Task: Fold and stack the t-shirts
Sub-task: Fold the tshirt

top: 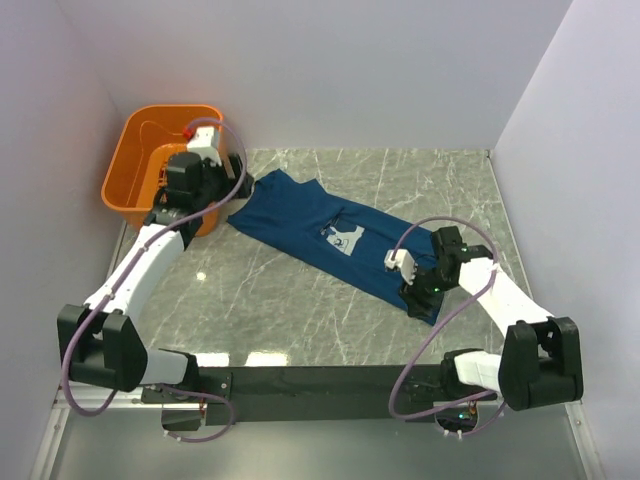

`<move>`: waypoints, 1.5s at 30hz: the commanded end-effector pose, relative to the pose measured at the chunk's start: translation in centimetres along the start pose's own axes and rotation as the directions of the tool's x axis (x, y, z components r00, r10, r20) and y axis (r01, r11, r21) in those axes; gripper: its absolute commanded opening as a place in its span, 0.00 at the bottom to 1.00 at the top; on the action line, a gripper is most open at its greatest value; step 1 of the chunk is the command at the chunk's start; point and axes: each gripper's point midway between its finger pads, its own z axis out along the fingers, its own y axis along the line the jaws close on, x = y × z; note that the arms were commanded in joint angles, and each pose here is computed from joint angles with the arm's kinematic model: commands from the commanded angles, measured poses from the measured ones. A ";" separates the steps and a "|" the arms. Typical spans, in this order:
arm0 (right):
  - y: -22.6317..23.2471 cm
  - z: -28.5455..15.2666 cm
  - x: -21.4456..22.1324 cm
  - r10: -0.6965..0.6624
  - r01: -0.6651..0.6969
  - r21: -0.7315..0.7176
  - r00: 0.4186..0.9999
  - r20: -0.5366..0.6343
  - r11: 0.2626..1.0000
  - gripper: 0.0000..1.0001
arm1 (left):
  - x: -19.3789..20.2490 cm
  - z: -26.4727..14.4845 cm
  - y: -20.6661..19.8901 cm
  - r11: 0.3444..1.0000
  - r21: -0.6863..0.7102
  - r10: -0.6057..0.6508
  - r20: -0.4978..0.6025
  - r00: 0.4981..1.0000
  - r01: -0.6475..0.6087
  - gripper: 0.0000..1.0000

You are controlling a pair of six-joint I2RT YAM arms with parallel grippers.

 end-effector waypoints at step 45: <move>-4.0 -3.0 9.6 0.013 0.036 0.219 0.976 -0.218 0.975 0.02 | 15.3 4.7 1.7 0.988 -0.032 0.123 -0.433 0.893 -0.152 0.67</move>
